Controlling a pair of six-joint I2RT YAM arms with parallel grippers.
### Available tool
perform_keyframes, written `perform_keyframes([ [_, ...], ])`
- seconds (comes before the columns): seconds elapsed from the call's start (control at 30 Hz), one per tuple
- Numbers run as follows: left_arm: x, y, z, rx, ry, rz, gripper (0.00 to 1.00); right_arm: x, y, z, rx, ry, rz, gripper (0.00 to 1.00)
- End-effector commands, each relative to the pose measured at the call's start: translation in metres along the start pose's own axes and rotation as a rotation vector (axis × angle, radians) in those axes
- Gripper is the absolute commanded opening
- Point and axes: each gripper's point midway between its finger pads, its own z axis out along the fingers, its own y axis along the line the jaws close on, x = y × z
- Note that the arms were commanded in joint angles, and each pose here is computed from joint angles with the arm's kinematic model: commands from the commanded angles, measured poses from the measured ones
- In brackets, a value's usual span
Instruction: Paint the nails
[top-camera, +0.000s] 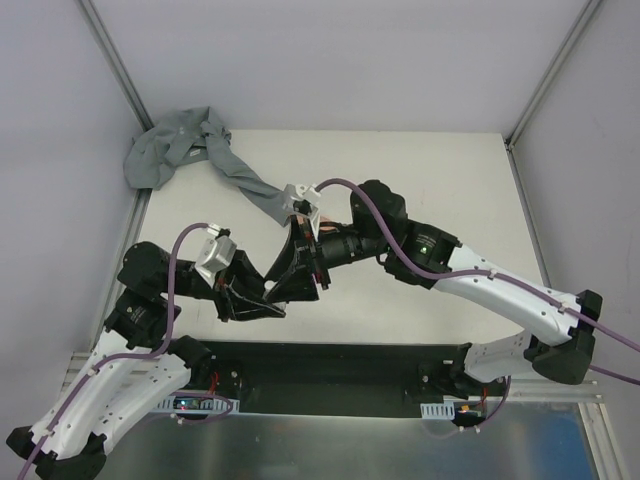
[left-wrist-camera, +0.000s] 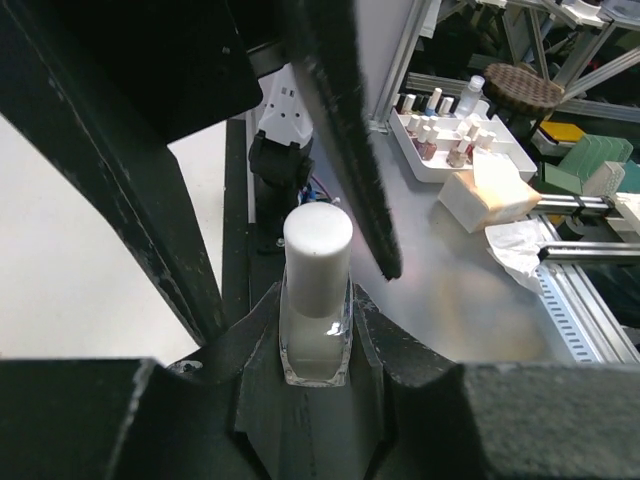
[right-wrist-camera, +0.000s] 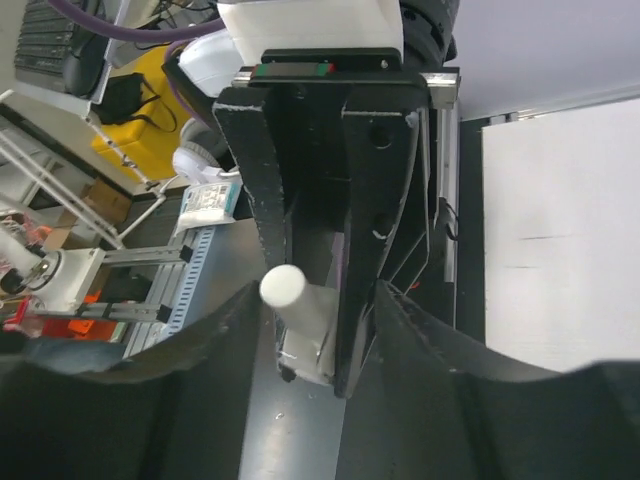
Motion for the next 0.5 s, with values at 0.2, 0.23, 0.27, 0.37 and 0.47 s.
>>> perform_keyframes([
  [0.2, -0.019, 0.003, 0.002, -0.024, -0.054, 0.068, 0.0, -0.02, 0.02, 0.0, -0.106, -0.074, -0.036, 0.01],
  [0.23, -0.023, 0.011, 0.002, -0.072, -0.072, 0.069, 0.0, -0.017, 0.019, -0.001, -0.091, -0.074, -0.034, 0.01],
  [0.27, -0.029, 0.016, 0.001, -0.115, -0.087, 0.078, 0.0, -0.01, 0.01, -0.001, -0.045, -0.074, -0.038, 0.01],
  [0.37, -0.035, 0.055, -0.011, -0.365, -0.11, 0.083, 0.0, -0.001, -0.011, -0.009, 0.167, -0.075, -0.052, 0.01],
  [0.47, -0.042, 0.095, -0.034, -0.628, -0.147, 0.128, 0.0, 0.006, -0.053, -0.041, 0.701, -0.086, -0.214, 0.01],
])
